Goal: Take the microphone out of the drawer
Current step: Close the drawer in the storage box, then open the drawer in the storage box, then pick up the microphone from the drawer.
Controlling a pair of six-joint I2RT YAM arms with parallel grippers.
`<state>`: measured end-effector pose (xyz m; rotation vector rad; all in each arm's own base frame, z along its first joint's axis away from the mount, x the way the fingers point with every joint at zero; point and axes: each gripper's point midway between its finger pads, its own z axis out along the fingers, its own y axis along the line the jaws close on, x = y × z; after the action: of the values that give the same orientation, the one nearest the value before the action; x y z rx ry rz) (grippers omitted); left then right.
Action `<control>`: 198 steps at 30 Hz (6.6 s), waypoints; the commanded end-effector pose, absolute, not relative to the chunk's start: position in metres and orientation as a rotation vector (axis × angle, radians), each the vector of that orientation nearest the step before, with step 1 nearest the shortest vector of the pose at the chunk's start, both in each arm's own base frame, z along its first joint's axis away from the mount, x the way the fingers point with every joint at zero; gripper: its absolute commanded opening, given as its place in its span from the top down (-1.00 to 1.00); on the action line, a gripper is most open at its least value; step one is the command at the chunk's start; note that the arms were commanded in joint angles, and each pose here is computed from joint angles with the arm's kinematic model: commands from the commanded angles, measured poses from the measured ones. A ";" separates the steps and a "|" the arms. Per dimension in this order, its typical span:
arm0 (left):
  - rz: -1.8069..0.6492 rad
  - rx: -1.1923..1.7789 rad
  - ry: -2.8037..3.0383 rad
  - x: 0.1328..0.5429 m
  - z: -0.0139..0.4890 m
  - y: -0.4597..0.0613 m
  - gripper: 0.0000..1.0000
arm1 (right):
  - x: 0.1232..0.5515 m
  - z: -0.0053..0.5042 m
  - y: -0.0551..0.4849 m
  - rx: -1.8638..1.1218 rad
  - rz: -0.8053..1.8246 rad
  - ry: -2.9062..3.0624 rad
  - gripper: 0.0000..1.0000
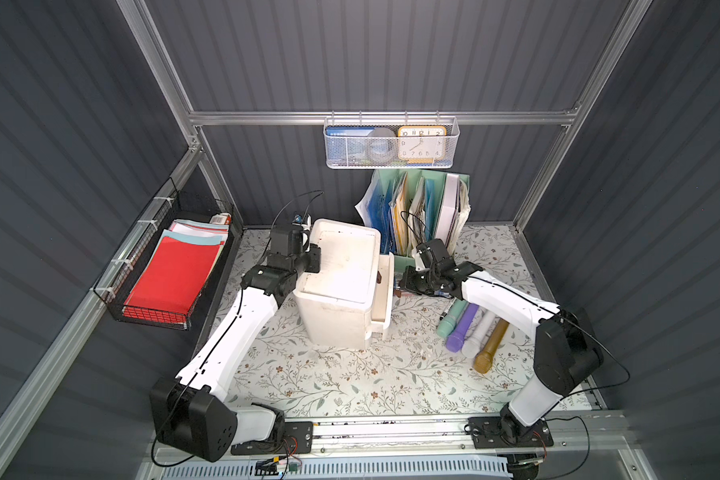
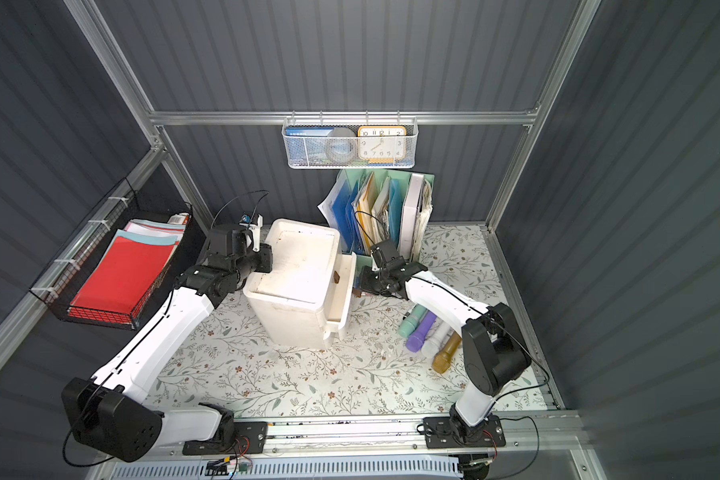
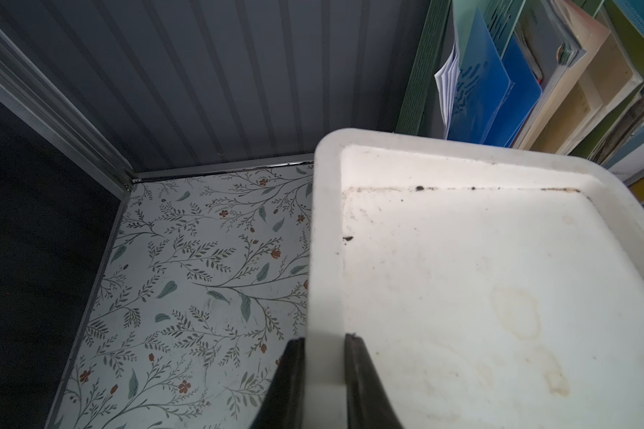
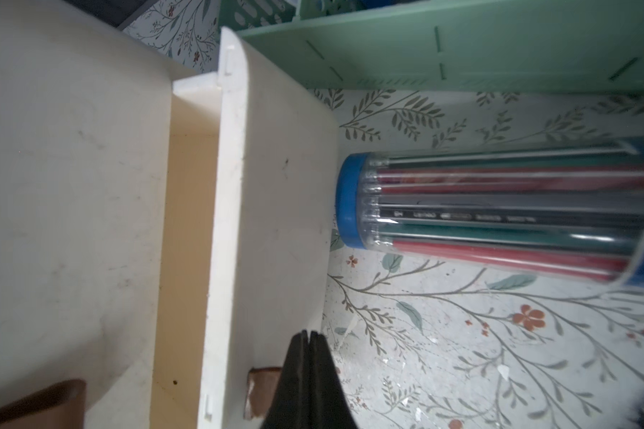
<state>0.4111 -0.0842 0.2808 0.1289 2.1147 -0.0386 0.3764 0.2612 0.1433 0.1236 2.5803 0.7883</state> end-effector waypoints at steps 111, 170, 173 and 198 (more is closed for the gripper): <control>-0.045 0.182 2.383 0.384 0.199 -0.086 0.96 | 0.368 0.068 0.317 1.171 1.535 2.000 1.00; -0.043 0.180 2.374 0.386 0.201 -0.086 0.91 | 0.341 0.125 0.147 0.936 0.647 2.348 0.08; -0.043 0.181 2.376 0.386 0.200 -0.086 0.91 | 0.341 0.141 0.152 0.893 0.663 2.335 0.06; -0.039 0.180 2.376 0.385 0.200 -0.086 0.91 | 0.338 0.111 0.274 0.578 0.437 2.709 0.04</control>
<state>0.4095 -0.0836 0.2829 0.1286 2.1050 -0.0465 0.3426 0.2734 0.1133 0.5679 2.6836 0.4720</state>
